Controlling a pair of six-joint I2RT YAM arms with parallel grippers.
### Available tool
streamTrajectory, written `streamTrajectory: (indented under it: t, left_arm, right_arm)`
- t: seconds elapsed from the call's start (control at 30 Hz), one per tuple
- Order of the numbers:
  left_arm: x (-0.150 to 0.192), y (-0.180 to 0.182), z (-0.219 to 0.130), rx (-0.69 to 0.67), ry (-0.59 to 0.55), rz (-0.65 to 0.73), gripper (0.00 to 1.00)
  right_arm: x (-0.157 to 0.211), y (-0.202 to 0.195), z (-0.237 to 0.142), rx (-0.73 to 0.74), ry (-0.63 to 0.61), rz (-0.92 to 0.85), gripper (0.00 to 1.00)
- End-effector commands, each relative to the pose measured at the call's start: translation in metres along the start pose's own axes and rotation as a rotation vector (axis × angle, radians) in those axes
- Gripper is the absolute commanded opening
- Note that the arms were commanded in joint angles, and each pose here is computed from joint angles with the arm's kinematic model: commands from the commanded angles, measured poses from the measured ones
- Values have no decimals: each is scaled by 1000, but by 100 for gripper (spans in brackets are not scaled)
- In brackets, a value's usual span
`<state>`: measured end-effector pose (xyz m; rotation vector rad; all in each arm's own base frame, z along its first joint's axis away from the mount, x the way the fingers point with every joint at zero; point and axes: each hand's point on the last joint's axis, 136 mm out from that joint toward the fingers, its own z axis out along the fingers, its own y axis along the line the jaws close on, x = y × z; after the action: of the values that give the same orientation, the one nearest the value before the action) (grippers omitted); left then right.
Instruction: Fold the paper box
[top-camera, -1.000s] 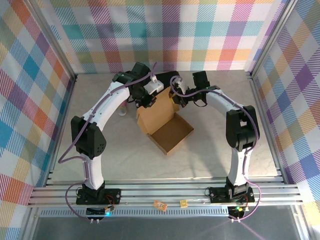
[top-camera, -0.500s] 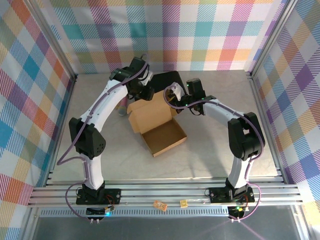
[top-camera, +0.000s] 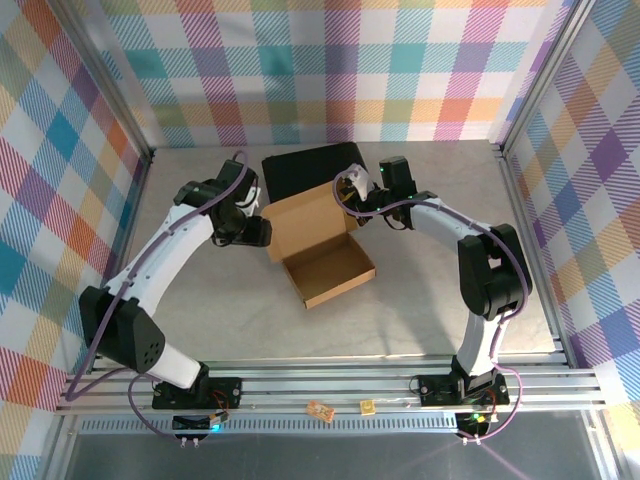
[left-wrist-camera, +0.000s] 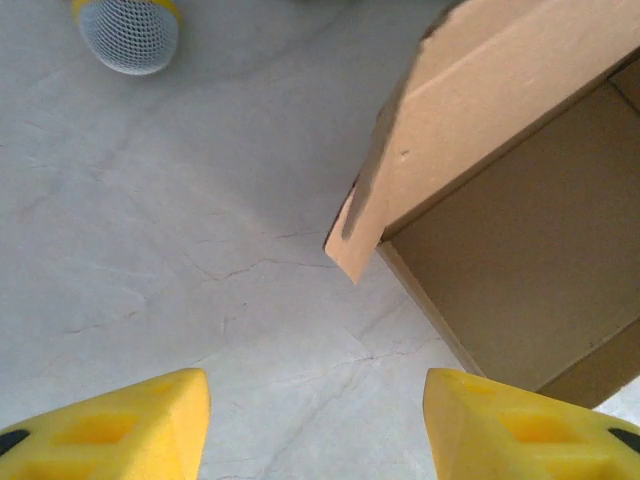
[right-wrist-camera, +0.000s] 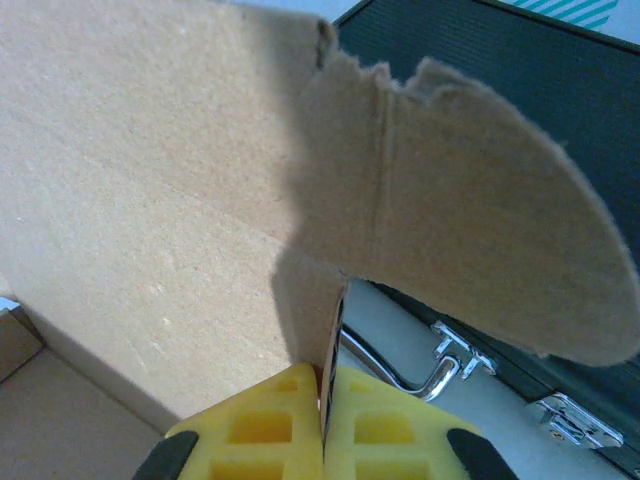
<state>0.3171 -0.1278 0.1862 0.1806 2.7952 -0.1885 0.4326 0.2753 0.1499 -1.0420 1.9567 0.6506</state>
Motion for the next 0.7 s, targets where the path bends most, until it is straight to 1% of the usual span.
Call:
streamTrajectory:
  t: [0.0,0.13,0.23,0.33,0.47,0.6,0.67]
  left_arm:
    - [-12,-10,20,57,5,-26,58]
    - [-14,-2,42,7,30,-30,55]
    - [-23,-1,45,3,-13,-36,52]
    - [-31,-10,50,45,-26,-57,44]
    - [-33,-18,61,83,-3,-99,34]
    - [-33,-19,67,90,4,-130,27]
    - [-34,-19,68,91,5,-150,22]
  right_arm:
    - [-5,5,-8,-17,-6,-32,0]
    - [-5,5,-9,-15,-7,-23,0]
    - [-5,5,-9,-14,-8,-20,0]
    - [-5,4,-10,-7,-10,-19,0]
    - [-7,3,-10,1,-18,-8,0]
    - [-8,0,-10,19,-21,11,0]
    - [-9,-1,-10,23,-25,21,0]
